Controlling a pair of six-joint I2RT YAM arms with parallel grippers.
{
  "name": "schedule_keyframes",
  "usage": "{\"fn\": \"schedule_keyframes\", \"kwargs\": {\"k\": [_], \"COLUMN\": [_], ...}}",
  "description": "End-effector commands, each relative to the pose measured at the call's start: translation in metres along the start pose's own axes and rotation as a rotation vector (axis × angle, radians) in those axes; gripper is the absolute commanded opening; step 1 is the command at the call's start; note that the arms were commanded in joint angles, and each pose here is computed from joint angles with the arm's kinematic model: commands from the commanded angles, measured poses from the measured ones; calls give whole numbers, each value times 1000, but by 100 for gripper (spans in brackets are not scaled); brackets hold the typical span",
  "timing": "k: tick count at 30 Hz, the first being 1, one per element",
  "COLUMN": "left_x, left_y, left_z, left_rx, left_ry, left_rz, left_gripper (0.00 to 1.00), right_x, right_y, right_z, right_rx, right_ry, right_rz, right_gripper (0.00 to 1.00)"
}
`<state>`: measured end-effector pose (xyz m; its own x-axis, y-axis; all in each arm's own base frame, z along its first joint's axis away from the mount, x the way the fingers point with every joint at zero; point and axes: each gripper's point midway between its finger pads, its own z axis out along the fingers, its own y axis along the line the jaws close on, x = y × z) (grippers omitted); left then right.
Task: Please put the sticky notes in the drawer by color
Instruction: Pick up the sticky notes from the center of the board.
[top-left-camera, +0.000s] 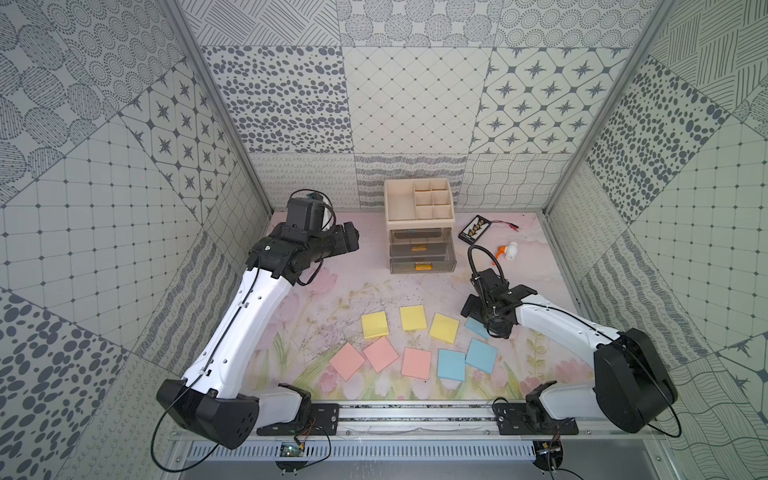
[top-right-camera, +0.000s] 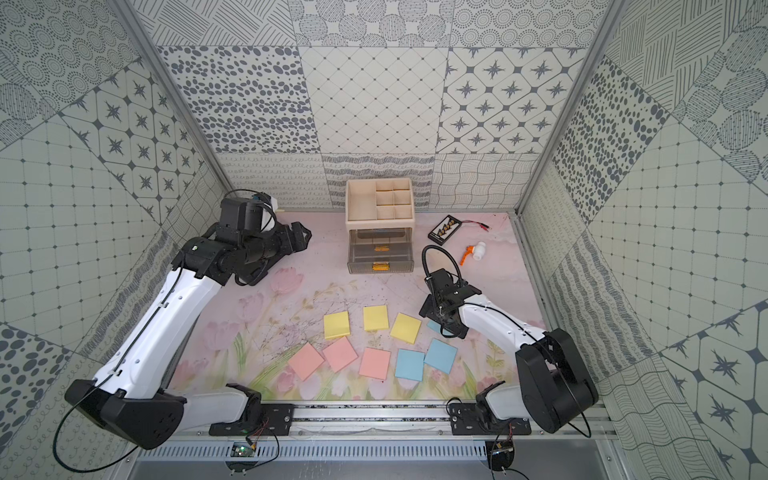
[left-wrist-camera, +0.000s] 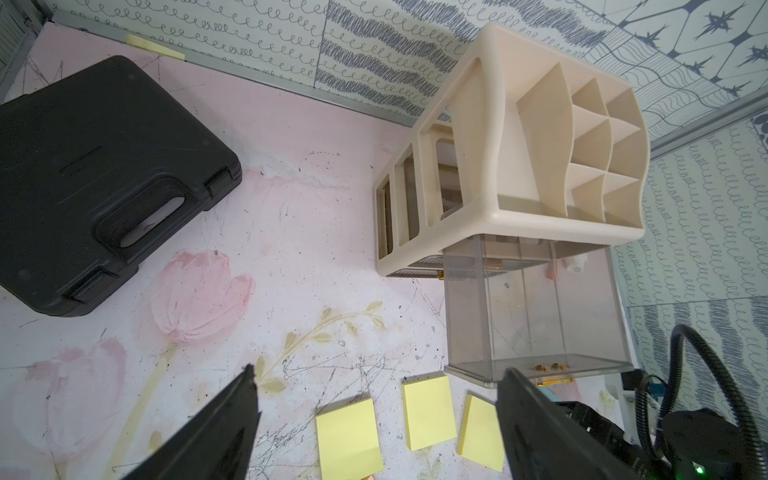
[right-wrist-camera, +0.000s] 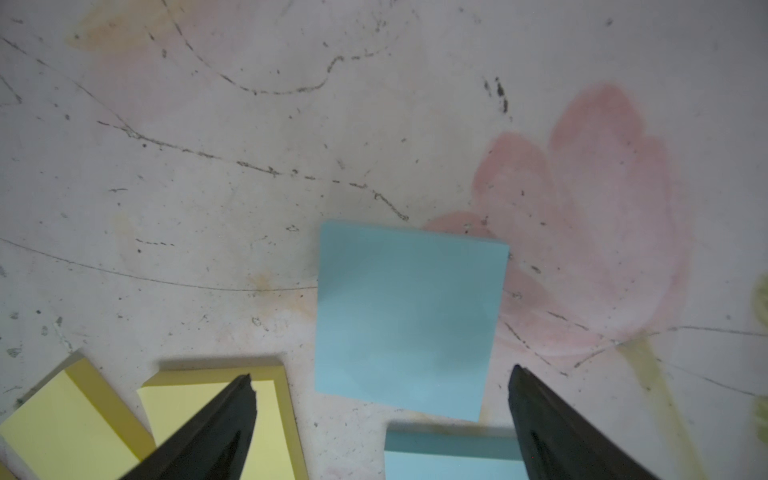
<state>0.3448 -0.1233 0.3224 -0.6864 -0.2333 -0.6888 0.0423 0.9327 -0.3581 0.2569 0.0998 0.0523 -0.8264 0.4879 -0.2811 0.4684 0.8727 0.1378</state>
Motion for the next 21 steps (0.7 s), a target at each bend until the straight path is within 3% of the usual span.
{"fn": "schedule_keyframes", "kwargs": {"k": [1, 21], "left_x": [1, 5], "left_y": [5, 5], "left_z": [-2, 1], "left_rx": [-11, -6], "left_ry": [2, 16], "left_rz": [21, 23], "left_gripper": [92, 91], "right_x": [1, -4], "right_y": [-6, -20], "right_z": [4, 32], "right_rx": [25, 94], "right_ry": [8, 13], "right_rz": [30, 51], "right_gripper": [99, 99]}}
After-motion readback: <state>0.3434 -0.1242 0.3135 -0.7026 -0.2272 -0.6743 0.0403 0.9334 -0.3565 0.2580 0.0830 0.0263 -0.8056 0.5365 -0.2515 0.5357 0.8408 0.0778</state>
